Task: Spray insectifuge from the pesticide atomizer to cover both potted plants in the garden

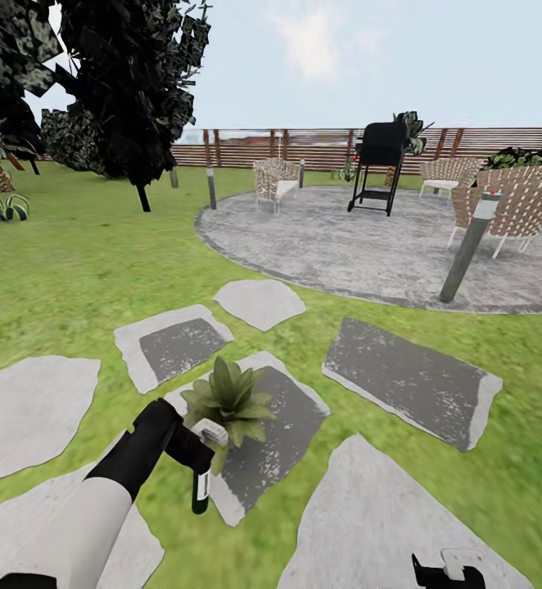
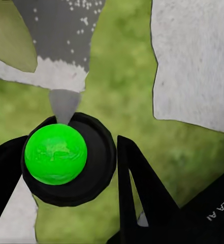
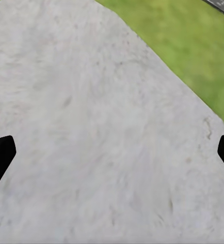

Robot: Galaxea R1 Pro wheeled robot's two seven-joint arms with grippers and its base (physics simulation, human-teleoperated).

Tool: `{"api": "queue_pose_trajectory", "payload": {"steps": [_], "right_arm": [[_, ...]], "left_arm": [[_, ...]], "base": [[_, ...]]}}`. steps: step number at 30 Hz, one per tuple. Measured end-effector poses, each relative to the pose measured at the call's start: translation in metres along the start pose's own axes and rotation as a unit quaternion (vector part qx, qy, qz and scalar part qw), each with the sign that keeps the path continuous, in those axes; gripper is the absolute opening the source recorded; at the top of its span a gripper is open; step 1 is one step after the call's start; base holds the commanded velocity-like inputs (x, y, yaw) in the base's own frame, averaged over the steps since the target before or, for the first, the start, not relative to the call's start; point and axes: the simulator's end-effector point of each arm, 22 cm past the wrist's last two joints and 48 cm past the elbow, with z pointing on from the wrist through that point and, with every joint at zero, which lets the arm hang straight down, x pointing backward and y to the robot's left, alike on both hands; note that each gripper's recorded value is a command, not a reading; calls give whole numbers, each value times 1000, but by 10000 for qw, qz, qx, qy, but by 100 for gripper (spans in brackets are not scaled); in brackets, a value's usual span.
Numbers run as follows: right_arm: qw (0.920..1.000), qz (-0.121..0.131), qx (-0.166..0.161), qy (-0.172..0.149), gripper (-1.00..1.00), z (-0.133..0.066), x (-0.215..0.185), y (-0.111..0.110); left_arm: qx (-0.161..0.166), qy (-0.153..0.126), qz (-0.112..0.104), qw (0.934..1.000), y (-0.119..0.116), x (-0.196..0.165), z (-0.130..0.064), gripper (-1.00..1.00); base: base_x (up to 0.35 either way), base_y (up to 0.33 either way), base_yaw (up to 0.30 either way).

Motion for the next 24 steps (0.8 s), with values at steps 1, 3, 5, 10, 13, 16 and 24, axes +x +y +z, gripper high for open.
{"api": "queue_pose_trajectory", "payload": {"steps": [1,3,5,10,13,16,24], "right_arm": [[10000,0,-1,0,100,0,0,0],[10000,-2,-2,0,100,0,0,0],[10000,-1,-2,0,100,0,0,0],[10000,-2,-2,1,100,0,0,0],[10000,1,4,-4,100,0,0,0],[10000,2,11,-7,100,0,0,0],[10000,-26,9,-2,100,0,0,-1]], "left_arm": [[-1,-9,-1,10000,0,-1,-1,-100],[-55,63,-204,9998,1,-3,-6,-100],[-56,85,-226,9997,3,2,-4,-100],[-268,200,-334,9989,34,25,-10,-100],[-292,209,-355,9987,39,28,-12,-100],[-291,210,-342,9988,38,28,-12,-100],[-275,204,-325,9989,35,26,-11,-100]], "base": [[0,0,0],[0,0,0],[0,0,0],[3,-21,1],[55,-198,134],[76,-249,193],[98,-245,27]]}}
